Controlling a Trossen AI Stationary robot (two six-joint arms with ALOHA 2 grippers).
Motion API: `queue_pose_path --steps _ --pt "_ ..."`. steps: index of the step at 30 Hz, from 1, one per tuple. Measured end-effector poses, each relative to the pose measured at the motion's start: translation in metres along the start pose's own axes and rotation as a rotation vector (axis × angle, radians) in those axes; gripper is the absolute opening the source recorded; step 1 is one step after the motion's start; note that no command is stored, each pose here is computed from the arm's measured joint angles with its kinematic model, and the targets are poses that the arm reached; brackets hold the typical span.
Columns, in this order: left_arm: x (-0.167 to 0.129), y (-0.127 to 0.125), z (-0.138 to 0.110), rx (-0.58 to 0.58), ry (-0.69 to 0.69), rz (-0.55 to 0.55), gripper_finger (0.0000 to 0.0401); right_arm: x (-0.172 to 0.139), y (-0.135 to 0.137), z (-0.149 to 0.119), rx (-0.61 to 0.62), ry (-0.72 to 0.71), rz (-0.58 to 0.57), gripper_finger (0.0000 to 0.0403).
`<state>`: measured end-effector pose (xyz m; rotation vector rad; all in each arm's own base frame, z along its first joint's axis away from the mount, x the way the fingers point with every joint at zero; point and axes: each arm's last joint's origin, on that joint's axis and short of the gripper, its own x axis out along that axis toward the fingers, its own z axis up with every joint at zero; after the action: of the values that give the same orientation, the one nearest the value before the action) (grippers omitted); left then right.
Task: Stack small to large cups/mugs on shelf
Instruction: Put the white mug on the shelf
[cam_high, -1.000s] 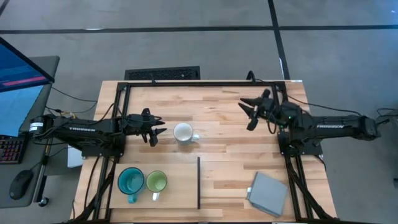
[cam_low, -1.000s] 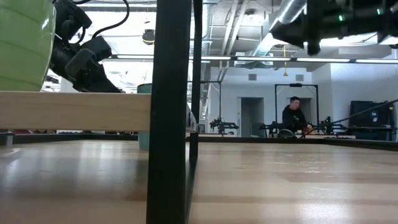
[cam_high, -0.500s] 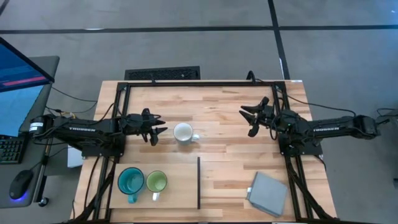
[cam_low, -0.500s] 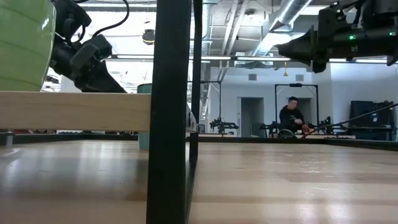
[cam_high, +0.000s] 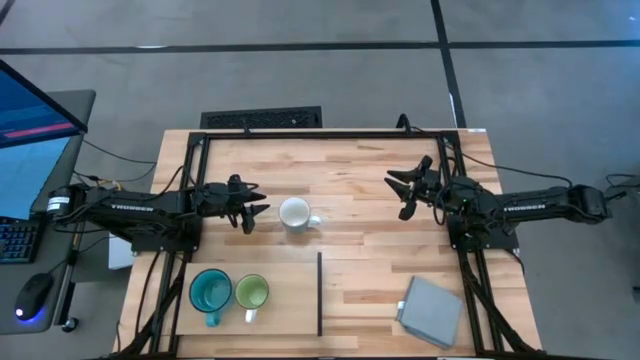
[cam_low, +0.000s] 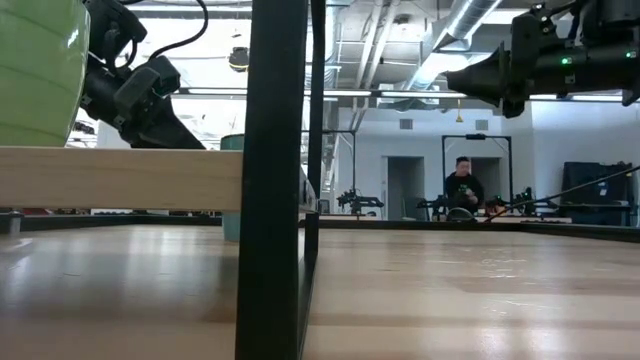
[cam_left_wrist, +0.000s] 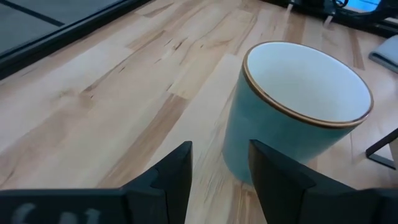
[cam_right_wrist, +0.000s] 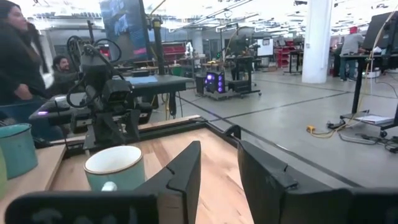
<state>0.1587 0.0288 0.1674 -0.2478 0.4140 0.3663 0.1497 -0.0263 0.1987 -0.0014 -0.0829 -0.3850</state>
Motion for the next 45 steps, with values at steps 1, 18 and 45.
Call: queue_pose_path --steps 1,18,45 --pt "0.0 0.0 0.0 0.001 0.002 0.0 0.0149 0.0 0.0 0.0 0.0 0.002 0.0 0.0129" --pt "-0.004 -0.008 0.025 -0.078 0.018 -0.061 0.0224 0.0 0.0 -0.002 -0.006 0.023 0.0 0.0129" --pt "-0.01 -0.039 0.143 -0.332 0.523 0.078 0.0224 0.0 0.0 -0.002 -0.007 0.023 -0.005 0.0129"
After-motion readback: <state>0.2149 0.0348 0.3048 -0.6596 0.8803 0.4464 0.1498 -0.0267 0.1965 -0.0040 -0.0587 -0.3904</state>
